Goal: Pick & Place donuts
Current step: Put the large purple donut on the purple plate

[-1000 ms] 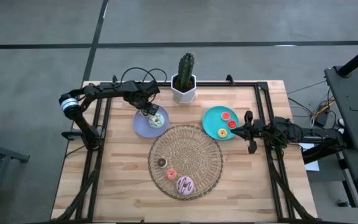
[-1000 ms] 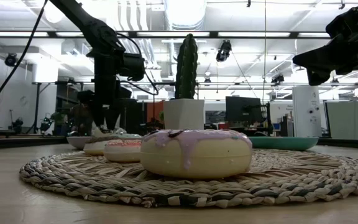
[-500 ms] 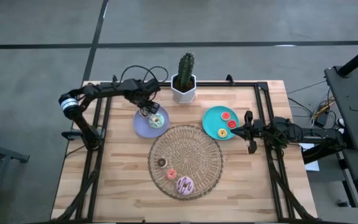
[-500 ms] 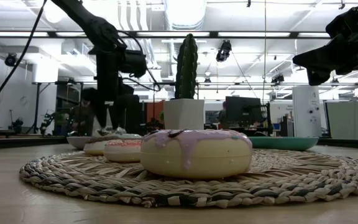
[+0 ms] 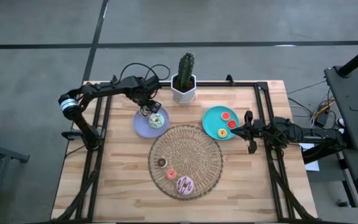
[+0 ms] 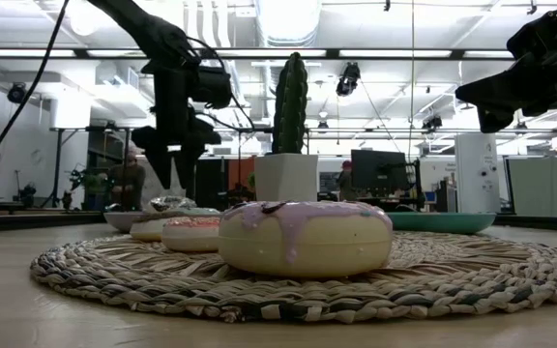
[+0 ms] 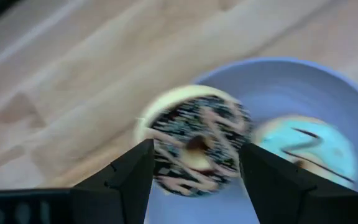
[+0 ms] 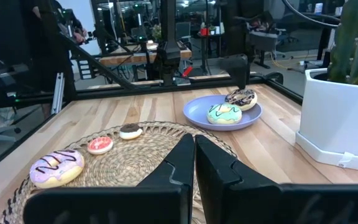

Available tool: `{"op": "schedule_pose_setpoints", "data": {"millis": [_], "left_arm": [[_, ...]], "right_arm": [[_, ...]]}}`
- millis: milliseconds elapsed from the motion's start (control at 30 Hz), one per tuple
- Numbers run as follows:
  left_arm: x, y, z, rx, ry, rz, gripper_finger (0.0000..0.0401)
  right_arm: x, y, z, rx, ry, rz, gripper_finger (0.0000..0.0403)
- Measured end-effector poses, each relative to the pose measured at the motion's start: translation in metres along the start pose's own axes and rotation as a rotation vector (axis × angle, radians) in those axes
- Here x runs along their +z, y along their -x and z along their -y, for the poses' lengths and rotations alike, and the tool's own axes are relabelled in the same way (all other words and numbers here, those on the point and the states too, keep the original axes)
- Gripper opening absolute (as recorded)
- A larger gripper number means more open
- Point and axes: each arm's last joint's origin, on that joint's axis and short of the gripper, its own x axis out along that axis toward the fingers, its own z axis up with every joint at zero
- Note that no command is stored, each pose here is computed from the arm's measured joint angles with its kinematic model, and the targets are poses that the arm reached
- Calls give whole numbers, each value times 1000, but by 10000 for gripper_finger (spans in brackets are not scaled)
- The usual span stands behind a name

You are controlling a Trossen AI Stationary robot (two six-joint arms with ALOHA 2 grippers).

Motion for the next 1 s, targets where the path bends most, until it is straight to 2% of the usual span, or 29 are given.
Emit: {"op": "schedule_pose_setpoints", "data": {"millis": [233,567,767,1000], "left_arm": [[-2,13,23,-89,-62,7,207],[-7,47,64,-189,-202,91,207],[-18,69,92,-253,-298,143,207],[-35,80,112,-290,-364,151,207]], "right_arm": [[0,0,0,0,0,0,8],[0,0,0,0,0,0,8],[0,0,0,0,0,0,8],[0,0,0,0,0,0,9]]}}
